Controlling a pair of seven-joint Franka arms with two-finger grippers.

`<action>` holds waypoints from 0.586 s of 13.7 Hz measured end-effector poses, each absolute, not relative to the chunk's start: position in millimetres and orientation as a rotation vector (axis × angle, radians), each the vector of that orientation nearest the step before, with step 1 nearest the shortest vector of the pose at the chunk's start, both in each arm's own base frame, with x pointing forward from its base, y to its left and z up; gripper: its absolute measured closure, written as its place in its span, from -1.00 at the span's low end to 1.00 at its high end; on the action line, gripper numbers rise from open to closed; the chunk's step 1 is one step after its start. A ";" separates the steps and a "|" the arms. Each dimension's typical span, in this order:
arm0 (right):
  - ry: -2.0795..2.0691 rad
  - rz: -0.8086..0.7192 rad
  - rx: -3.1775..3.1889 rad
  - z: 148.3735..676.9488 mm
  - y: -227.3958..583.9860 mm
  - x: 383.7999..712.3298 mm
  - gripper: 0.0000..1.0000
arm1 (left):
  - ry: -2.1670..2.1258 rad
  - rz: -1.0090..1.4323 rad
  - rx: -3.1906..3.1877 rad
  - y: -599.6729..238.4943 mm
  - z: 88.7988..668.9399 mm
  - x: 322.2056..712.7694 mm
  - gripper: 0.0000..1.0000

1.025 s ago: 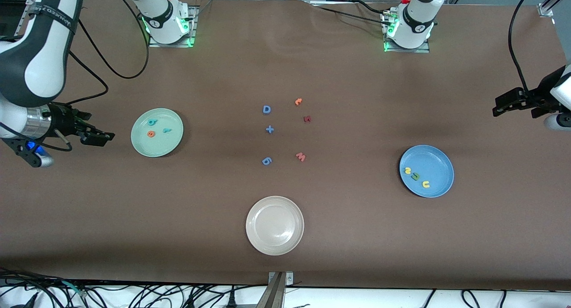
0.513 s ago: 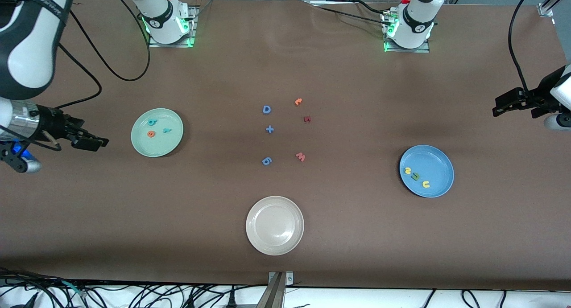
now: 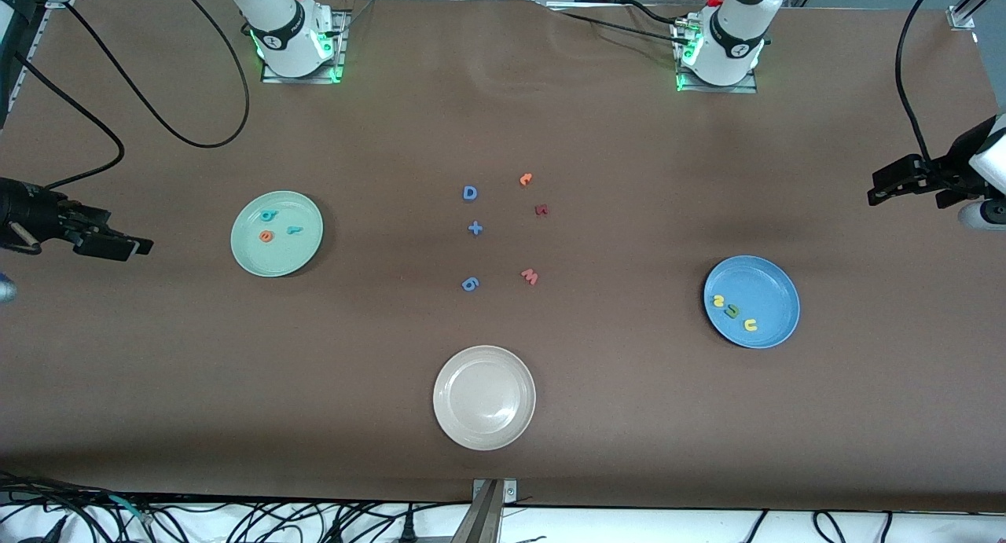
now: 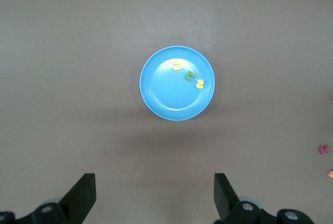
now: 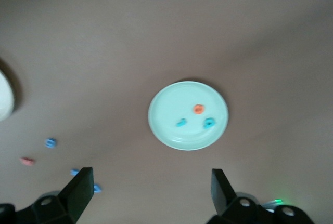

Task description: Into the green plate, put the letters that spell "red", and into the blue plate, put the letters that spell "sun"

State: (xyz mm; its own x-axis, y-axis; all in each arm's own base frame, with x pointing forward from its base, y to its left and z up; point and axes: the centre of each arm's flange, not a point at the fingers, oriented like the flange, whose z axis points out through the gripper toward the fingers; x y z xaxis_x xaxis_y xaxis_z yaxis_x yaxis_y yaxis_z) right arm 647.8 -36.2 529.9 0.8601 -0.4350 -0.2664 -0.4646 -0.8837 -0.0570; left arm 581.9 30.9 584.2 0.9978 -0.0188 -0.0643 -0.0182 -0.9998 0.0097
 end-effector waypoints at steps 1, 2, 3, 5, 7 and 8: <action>0.665 0.385 -2.951 529.2 -36.3 646.8 -1.00 | -0.029 -0.101 3.131 30.9 584.2 581.9 -1.00; 0.626 0.385 -2.988 531.5 -37.6 645.1 -1.00 | -0.029 -0.101 3.131 30.9 584.2 581.9 -1.00; 0.583 0.379 -3.022 535.9 -38.9 642.8 -1.00 | -0.029 -0.101 3.131 30.9 584.2 581.9 -1.00; 0.489 0.358 -3.057 544.6 -40.9 637.0 -1.00 | -0.029 -0.101 3.131 30.9 584.2 581.9 -1.00; 0.447 0.299 -3.066 540.4 -41.8 631.9 -1.00 | -0.029 -0.101 3.131 30.9 584.2 581.9 -1.00; 0.432 0.237 -3.071 534.4 -41.1 628.8 -1.00 | -0.029 -0.101 3.131 30.9 584.2 581.9 -1.00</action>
